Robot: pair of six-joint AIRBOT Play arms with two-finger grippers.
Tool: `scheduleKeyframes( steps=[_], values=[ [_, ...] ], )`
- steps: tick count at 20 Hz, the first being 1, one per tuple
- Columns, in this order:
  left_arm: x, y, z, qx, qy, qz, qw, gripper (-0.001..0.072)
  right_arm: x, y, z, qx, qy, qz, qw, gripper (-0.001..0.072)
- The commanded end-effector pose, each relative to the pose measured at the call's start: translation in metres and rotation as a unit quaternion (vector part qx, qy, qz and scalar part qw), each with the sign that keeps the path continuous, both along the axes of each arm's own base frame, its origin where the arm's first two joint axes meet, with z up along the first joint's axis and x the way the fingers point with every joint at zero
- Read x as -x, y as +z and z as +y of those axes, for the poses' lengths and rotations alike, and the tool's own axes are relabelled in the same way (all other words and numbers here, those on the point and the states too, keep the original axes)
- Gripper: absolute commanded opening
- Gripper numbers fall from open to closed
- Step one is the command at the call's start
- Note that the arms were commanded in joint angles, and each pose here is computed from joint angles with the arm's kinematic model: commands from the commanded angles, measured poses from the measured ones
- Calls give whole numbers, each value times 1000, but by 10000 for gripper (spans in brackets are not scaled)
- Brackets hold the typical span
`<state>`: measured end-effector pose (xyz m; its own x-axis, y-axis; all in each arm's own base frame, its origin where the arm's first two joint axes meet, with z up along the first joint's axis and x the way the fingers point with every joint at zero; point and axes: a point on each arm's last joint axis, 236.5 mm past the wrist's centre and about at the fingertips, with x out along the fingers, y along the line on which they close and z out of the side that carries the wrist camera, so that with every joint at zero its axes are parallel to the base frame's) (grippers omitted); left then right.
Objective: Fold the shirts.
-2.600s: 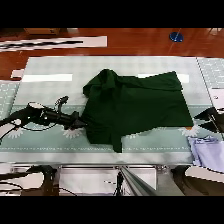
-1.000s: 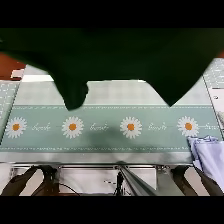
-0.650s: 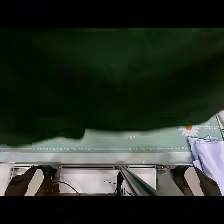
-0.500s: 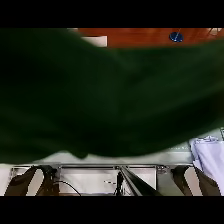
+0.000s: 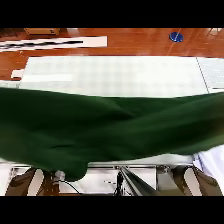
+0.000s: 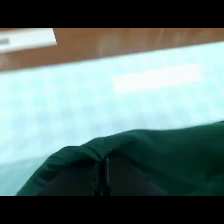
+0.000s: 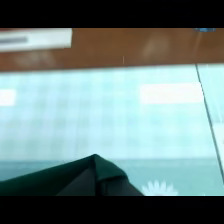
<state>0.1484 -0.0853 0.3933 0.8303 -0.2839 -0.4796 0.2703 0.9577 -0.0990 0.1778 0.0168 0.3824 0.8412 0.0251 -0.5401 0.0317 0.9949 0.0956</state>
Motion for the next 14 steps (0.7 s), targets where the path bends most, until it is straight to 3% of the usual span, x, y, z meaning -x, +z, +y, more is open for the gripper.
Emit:
scheduleKeyframes(
  steps=[1,5,8,14],
  values=[
    [-45,-78,15,36,-14,124,991,21,-37,-86,-24,-2,19,157,987,25],
    [-134,-136,13,106,-50,137,984,21,-145,-160,-10,-26,79,231,969,25],
    [-199,-191,9,130,-60,185,972,22,-229,-212,-18,-41,68,232,969,25],
    [-300,-333,6,158,-30,283,945,23,-326,-303,-38,-54,35,217,974,26]
  ],
)
